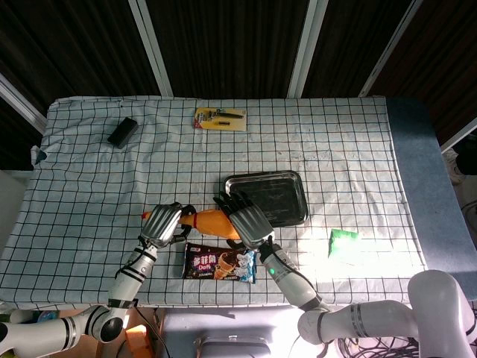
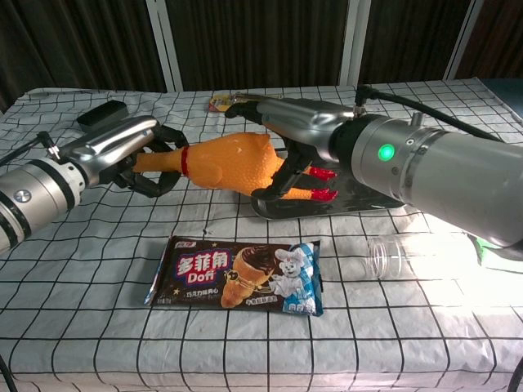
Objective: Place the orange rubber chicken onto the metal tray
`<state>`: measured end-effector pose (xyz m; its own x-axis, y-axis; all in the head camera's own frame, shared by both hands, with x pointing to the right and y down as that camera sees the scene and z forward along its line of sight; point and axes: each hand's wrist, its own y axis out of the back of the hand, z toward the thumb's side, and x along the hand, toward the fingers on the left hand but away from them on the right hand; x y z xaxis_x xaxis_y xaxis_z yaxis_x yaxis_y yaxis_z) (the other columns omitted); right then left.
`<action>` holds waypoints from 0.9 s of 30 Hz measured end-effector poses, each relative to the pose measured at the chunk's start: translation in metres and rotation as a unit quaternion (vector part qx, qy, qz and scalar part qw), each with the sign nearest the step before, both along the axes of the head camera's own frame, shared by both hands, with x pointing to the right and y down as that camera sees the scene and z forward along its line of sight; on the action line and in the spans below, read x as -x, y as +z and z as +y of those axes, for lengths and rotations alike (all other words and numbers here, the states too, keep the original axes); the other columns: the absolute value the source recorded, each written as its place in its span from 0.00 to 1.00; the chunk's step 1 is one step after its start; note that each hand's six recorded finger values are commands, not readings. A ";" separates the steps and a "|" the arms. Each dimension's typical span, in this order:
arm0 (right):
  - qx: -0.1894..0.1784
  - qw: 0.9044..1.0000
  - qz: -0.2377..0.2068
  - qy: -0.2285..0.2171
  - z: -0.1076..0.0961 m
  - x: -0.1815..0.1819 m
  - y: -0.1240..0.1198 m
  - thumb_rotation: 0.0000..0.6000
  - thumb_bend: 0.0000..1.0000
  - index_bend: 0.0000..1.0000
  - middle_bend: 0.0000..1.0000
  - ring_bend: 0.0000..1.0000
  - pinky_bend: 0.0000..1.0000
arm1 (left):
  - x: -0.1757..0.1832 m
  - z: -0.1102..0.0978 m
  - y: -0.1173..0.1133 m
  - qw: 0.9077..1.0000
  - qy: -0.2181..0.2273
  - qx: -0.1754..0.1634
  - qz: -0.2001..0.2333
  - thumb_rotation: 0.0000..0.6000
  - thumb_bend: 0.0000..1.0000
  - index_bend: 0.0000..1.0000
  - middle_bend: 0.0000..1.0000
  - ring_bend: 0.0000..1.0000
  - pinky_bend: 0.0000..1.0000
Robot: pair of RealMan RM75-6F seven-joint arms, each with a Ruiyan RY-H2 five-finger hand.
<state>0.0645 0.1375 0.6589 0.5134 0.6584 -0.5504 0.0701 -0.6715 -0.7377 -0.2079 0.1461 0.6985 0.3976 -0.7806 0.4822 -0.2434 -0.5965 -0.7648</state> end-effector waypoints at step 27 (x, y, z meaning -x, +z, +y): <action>-0.063 0.997 -0.020 0.033 -0.001 0.013 -0.001 1.00 0.49 1.00 0.85 0.88 1.00 | 0.002 0.001 0.000 1.000 -0.005 -0.003 0.012 1.00 0.61 0.26 0.39 0.26 0.46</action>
